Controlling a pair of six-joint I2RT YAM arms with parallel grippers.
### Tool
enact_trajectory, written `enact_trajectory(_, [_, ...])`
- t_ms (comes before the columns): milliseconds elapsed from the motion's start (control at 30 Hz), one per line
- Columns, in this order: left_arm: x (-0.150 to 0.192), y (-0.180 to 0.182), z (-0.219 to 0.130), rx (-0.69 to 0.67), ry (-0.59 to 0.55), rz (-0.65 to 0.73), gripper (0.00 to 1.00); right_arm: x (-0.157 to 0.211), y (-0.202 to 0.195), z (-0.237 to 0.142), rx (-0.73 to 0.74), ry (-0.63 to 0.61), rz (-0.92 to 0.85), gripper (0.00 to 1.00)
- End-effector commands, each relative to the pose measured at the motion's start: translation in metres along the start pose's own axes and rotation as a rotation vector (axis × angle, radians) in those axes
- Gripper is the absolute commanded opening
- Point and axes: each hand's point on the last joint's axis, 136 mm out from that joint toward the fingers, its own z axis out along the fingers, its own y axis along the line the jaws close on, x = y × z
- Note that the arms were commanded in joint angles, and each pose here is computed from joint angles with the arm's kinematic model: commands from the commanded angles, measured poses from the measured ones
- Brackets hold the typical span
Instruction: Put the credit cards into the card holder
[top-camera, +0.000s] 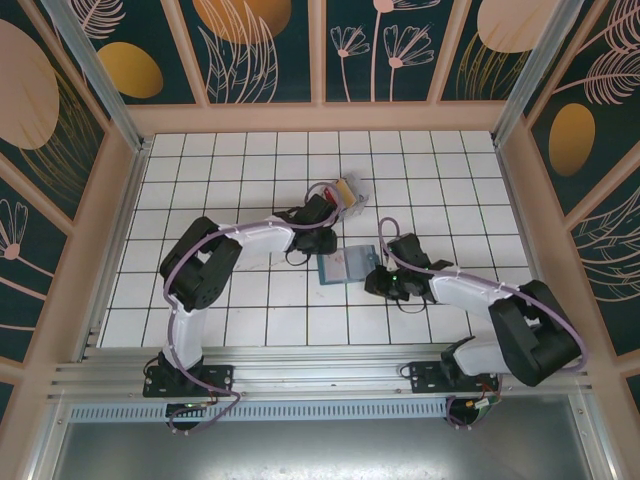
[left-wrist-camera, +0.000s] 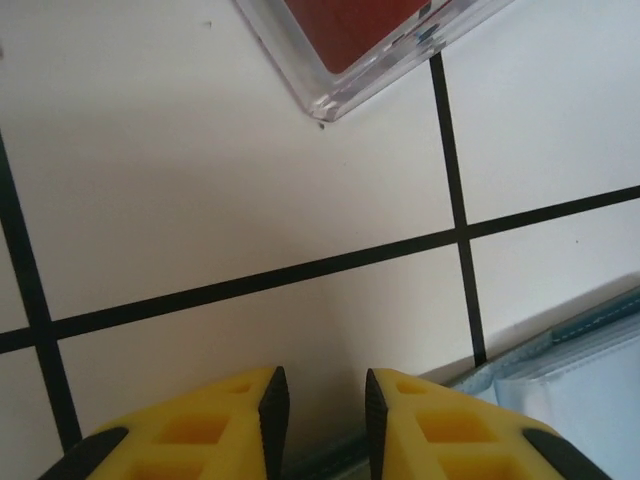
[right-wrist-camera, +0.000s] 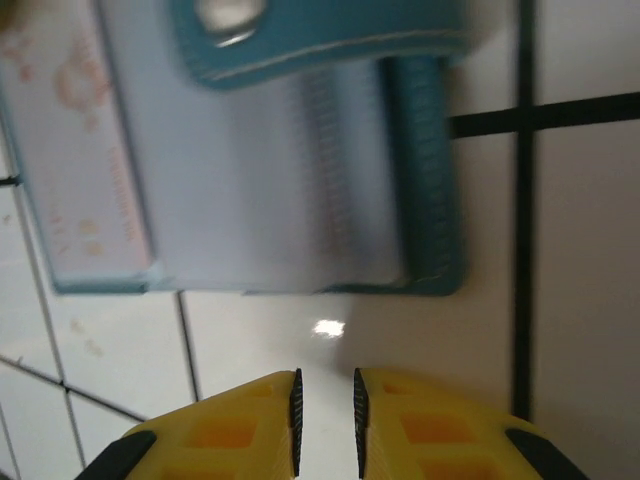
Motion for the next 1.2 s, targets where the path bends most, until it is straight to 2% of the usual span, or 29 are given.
enact_trajectory(0, [0.040, 0.013, -0.003, 0.013, 0.102, -0.040, 0.30, -0.022, -0.002, 0.005, -0.001, -0.071, 0.022, 0.23])
enact_trajectory(233, [0.082, 0.006, -0.027, 0.072, 0.134, -0.083, 0.29, -0.061, -0.017, 0.023, 0.085, -0.084, 0.023, 0.23])
enact_trajectory(367, [0.108, -0.001, -0.028, 0.088, 0.169, -0.088, 0.29, -0.075, -0.008, 0.033, 0.075, -0.072, -0.008, 0.23])
enact_trajectory(500, [0.126, -0.024, -0.025, 0.124, 0.195, -0.073, 0.29, -0.079, 0.010, 0.045, 0.039, -0.013, -0.084, 0.23])
enact_trajectory(667, [0.139, -0.056, -0.027, 0.172, 0.213, -0.044, 0.29, -0.065, 0.030, 0.061, -0.013, 0.109, -0.215, 0.23])
enact_trajectory(700, [0.132, -0.073, -0.031, 0.205, 0.197, -0.033, 0.29, -0.064, 0.033, 0.063, -0.012, 0.121, -0.234, 0.23])
enact_trajectory(867, [0.133, -0.097, -0.034, 0.234, 0.200, 0.010, 0.29, -0.059, 0.048, 0.072, -0.015, 0.187, -0.340, 0.23])
enact_trajectory(1000, [0.132, -0.099, -0.035, 0.232, 0.196, 0.019, 0.29, -0.064, 0.063, 0.075, -0.027, 0.197, -0.371, 0.23])
enact_trajectory(1167, [0.117, -0.090, -0.047, 0.178, 0.130, 0.025, 0.29, -0.073, 0.063, 0.066, -0.015, 0.161, -0.363, 0.22])
